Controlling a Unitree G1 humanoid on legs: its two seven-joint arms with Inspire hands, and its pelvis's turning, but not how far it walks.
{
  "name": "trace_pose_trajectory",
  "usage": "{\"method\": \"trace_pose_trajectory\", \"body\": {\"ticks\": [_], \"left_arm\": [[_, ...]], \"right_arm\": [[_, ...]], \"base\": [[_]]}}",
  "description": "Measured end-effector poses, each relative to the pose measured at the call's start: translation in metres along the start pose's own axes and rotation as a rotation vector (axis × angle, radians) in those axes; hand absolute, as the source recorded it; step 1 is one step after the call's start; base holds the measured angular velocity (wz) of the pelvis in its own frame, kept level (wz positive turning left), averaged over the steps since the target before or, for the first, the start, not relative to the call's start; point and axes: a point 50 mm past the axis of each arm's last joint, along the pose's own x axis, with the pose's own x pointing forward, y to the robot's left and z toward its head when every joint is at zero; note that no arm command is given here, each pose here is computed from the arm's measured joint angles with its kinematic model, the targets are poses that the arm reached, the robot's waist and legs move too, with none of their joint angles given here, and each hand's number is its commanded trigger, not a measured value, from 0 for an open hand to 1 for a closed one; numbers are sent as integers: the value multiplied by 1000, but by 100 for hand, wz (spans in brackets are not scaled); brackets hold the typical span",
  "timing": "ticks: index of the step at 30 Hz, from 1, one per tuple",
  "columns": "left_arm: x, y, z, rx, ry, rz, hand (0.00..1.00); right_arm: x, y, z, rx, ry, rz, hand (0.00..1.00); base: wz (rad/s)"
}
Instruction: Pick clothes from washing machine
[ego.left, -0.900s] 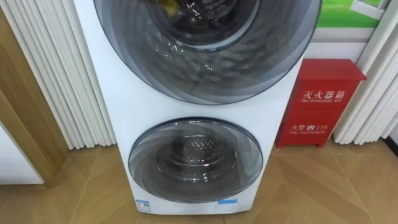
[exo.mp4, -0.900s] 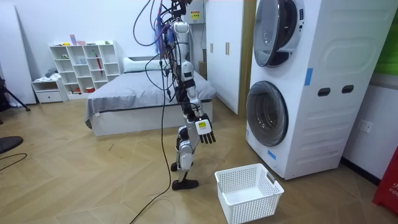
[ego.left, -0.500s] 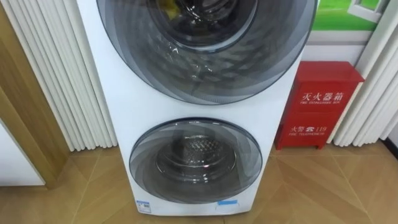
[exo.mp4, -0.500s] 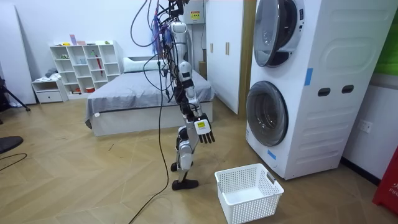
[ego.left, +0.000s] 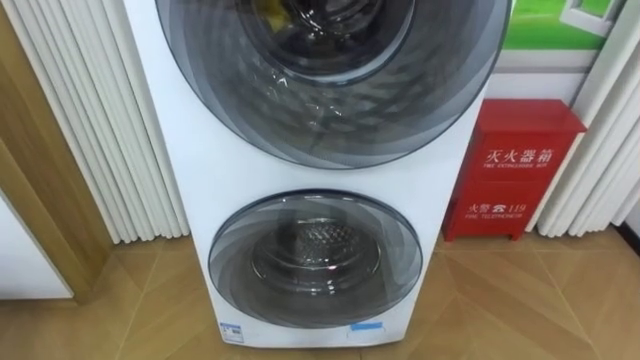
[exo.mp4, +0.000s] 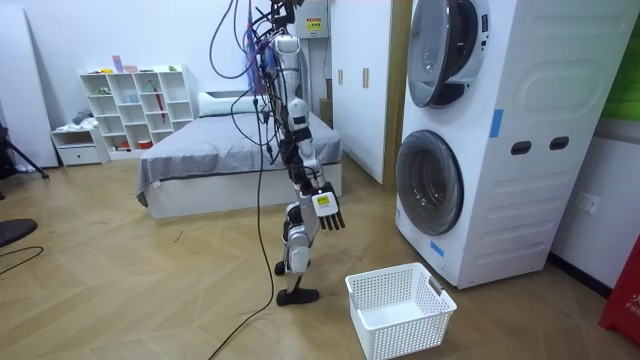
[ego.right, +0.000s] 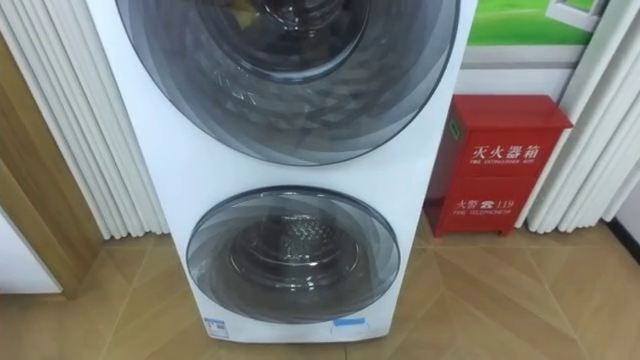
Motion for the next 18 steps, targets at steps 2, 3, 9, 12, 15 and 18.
{"method": "trace_pose_trajectory", "body": {"ticks": [2, 3, 9, 12, 15, 18], "left_arm": [[0, 0, 0, -1, -1, -3, 0], [0, 1, 1, -2, -6, -3, 0], [2, 15, 11, -62, -43, 20, 0], [3, 24, 18, -65, -69, 39, 0], [4, 34, 23, -62, -90, 65, 0], [4, 39, 21, -57, -81, 75, 0]], "right_arm": [[0, 1, 3, 3, -2, 0, 0], [1, 1, 5, 4, -6, 1, 0], [-5, -8, 88, 29, -239, -19, 0], [-20, -16, 146, 58, -408, -42, 0], [-37, -11, 196, 51, -549, -43, 0], [-62, -8, 240, 26, -692, -49, 0]], "base": [[0], [6], [4], [0], [0], [0]]}}
